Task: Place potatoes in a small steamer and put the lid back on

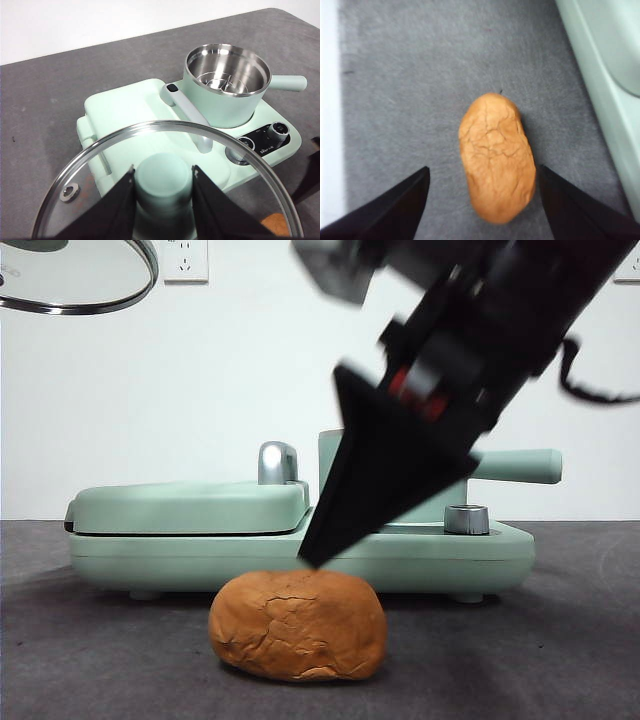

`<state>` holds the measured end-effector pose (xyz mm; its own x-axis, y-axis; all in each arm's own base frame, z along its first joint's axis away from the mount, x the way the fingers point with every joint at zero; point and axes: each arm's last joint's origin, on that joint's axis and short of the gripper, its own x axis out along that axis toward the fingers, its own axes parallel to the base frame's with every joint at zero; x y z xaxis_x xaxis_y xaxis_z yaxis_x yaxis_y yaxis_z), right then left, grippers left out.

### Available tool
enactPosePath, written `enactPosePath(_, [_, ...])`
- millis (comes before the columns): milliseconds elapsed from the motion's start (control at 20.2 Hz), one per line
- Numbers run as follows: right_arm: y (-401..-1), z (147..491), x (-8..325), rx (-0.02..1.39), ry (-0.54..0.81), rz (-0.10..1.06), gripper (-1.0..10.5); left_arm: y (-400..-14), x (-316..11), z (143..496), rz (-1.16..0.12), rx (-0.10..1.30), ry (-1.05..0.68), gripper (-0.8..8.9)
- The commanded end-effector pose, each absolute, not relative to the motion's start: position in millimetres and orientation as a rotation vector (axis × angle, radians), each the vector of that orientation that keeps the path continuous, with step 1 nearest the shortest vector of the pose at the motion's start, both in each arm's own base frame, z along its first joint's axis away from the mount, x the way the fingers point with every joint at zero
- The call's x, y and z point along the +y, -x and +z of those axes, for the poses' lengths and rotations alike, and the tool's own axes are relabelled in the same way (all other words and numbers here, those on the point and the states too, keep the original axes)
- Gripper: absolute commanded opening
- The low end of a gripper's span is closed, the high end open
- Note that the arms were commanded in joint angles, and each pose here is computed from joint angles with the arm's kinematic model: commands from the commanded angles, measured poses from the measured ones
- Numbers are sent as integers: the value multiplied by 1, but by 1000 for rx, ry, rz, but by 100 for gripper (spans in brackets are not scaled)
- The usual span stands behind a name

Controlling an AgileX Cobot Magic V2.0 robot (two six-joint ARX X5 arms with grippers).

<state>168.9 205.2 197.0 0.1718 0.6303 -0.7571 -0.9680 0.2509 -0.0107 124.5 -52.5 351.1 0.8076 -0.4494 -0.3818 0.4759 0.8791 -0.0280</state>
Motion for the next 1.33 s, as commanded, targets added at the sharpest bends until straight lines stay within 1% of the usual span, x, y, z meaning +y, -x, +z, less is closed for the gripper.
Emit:
enactPosePath(49, [-174, 189, 216, 716, 590, 1239, 344, -124, -52, 359, -491, 350, -58, 9])
enactPosePath(296, [-181, 172, 223, 746, 592, 1238, 334, -124, -52, 359, -491, 349, -58, 9])
enactPosePath(346, [-181, 170, 224, 756, 587, 1234, 308, -124, -52, 359, -491, 349, -58, 9])
enactPosePath(395, [-181, 169, 224, 777, 571, 1224, 244, -124, -52, 359, -491, 349, -60, 9])
enactPosePath(444, [-181, 169, 224, 794, 548, 1211, 209, -124, -52, 359, -491, 348, -62, 9])
enactPosePath(543, [-180, 175, 222, 802, 497, 1185, 208, -124, -52, 359, -493, 347, -72, 9])
enactPosePath(642, [-177, 189, 218, 796, 442, 1161, 208, -124, -52, 359, -495, 343, -84, 9])
enactPosePath(741, [-172, 208, 210, 795, 373, 1105, 208, -124, -52, 359, -496, 341, -88, 9])
enactPosePath(938, [-166, 255, 184, 846, 217, 904, 208, -125, -52, 359, -496, 339, -94, 9])
enactPosePath(1037, [-168, 280, 169, 919, 150, 819, 208, -125, -53, 359, -496, 342, -95, 9])
enactPosePath(1136, [-172, 302, 156, 987, 140, 754, 208, -126, -53, 358, -497, 344, -95, 9])
enactPosePath(1333, [-183, 328, 147, 1014, 154, 709, 208, -126, -53, 358, -497, 344, -95, 9])
